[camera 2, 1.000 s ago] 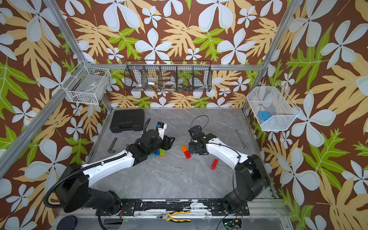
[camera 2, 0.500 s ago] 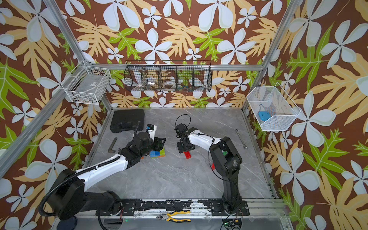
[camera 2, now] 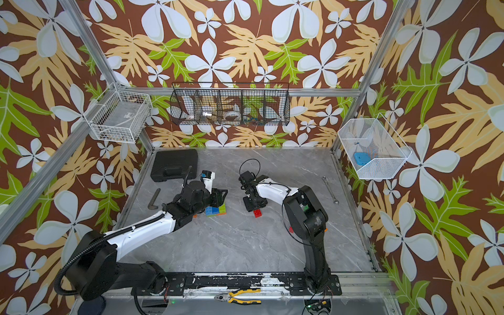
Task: Assemble a rectangle with lego
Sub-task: Adjust the lego brick at the center of the board.
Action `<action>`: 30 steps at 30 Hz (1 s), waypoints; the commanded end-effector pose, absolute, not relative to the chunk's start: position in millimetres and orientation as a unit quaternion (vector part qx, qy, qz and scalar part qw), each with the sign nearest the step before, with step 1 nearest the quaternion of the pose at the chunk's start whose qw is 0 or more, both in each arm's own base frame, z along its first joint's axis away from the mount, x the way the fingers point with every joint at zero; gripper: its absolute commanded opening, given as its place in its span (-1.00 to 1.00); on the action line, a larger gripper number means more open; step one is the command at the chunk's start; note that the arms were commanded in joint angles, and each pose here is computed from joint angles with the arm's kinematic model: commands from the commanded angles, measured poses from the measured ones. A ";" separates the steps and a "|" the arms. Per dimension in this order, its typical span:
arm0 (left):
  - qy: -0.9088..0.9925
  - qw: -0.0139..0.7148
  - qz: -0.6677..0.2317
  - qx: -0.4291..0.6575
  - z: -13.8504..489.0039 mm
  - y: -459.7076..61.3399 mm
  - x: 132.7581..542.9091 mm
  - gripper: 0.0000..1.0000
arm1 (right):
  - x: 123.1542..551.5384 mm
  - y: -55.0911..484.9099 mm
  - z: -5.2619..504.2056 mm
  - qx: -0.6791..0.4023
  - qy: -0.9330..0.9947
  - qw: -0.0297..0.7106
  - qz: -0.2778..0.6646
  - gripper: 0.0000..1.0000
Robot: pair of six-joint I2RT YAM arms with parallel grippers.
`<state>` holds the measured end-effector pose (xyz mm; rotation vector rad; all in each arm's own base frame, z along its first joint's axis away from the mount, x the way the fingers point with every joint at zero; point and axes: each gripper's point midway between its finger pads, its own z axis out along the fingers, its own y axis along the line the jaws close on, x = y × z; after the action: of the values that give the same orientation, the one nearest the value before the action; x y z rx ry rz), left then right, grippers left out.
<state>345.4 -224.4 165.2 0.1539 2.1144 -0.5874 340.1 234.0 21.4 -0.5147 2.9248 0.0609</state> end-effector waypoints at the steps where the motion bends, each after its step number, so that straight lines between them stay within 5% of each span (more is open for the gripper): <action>1: 0.848 0.467 -0.243 0.065 173.5 -226.3 349.2 0.19 | 336.2 233.0 21.1 -0.176 0.981 0.076 0.018 -0.12; 13: 0.848 0.465 -0.246 0.067 173.0 -227.2 347.9 0.19 | 335.1 231.6 18.8 -0.179 0.981 0.072 0.014 -0.27; 24: 0.843 0.476 -0.242 0.062 182.1 -224.7 350.4 0.23 | 348.3 222.1 78.3 -0.138 0.982 0.124 0.031 0.32; 30: 0.834 0.496 -0.213 0.116 200.2 -247.9 345.0 0.29 | 319.6 123.1 95.7 0.062 0.986 0.148 0.047 0.31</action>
<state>348.3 -233.1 190.8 0.1803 2.0503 -0.5706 337.9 158.5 97.7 -0.1009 2.8187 0.1409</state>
